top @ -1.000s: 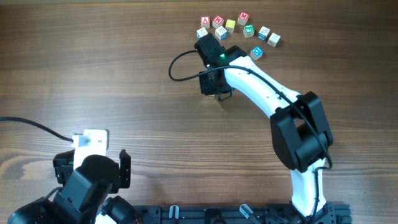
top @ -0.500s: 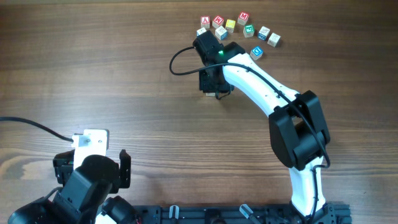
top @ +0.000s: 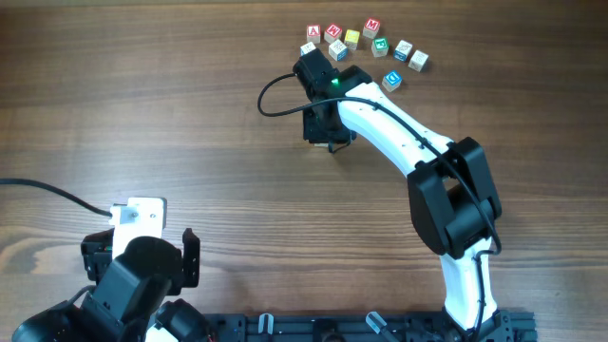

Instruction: Form a tower

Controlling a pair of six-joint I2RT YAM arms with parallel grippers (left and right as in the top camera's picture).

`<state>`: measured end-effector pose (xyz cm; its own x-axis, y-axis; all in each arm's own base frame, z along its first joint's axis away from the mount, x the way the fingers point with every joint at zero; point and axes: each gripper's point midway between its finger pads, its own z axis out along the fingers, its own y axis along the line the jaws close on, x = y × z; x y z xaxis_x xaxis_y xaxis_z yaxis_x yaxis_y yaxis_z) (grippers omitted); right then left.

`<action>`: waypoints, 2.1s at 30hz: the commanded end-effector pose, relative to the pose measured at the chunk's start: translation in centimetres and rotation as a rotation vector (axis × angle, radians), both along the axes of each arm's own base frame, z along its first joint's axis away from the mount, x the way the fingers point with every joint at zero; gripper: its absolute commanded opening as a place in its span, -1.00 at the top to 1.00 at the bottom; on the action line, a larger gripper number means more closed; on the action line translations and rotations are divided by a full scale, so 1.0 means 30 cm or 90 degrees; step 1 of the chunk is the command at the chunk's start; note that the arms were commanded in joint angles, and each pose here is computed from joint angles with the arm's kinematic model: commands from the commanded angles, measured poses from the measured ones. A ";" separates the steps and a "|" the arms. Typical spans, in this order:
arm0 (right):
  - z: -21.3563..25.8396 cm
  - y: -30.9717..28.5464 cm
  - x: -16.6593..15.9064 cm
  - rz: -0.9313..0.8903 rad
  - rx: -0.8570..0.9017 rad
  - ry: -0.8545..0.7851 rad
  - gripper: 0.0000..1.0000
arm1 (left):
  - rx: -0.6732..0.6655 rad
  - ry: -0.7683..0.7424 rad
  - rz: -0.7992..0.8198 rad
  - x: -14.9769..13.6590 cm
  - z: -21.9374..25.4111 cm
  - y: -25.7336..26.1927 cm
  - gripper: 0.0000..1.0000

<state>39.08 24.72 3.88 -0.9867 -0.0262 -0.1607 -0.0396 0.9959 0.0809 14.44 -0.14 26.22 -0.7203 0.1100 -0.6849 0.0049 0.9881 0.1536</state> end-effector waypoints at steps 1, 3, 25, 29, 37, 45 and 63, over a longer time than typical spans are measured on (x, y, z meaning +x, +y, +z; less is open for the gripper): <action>-0.016 0.007 0.013 0.000 -0.013 -0.007 0.47 | -0.008 -0.002 0.005 -0.001 0.000 -0.001 -1.00; -0.016 0.006 0.012 -0.003 -0.013 -0.006 0.47 | -0.008 -0.002 0.005 -0.001 -0.001 -0.001 -1.00; 0.017 0.031 0.011 -0.004 0.006 -0.001 0.53 | -0.008 -0.002 0.005 -0.001 -0.001 -0.001 -1.00; 0.017 0.034 0.013 -0.002 0.000 -0.008 0.53 | -0.008 -0.002 0.005 -0.001 -0.001 -0.001 -1.00; 0.008 0.022 0.018 -0.021 -0.010 -0.012 0.50 | -0.007 -0.002 0.005 -0.001 -0.001 -0.001 -1.00; -0.009 0.014 0.019 -0.020 -0.021 -0.010 0.43 | -0.008 -0.002 0.005 -0.001 -0.001 -0.001 -1.00; 0.001 0.026 0.021 0.031 -0.019 -0.011 -0.99 | -0.008 -0.002 0.005 -0.001 -0.001 -0.001 -1.00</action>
<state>39.18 24.94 3.83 -0.9851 -0.0310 -0.1690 -0.0400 0.9979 0.0501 14.44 -0.14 26.22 -0.7203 0.1100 -0.6849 0.0049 0.9881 0.1536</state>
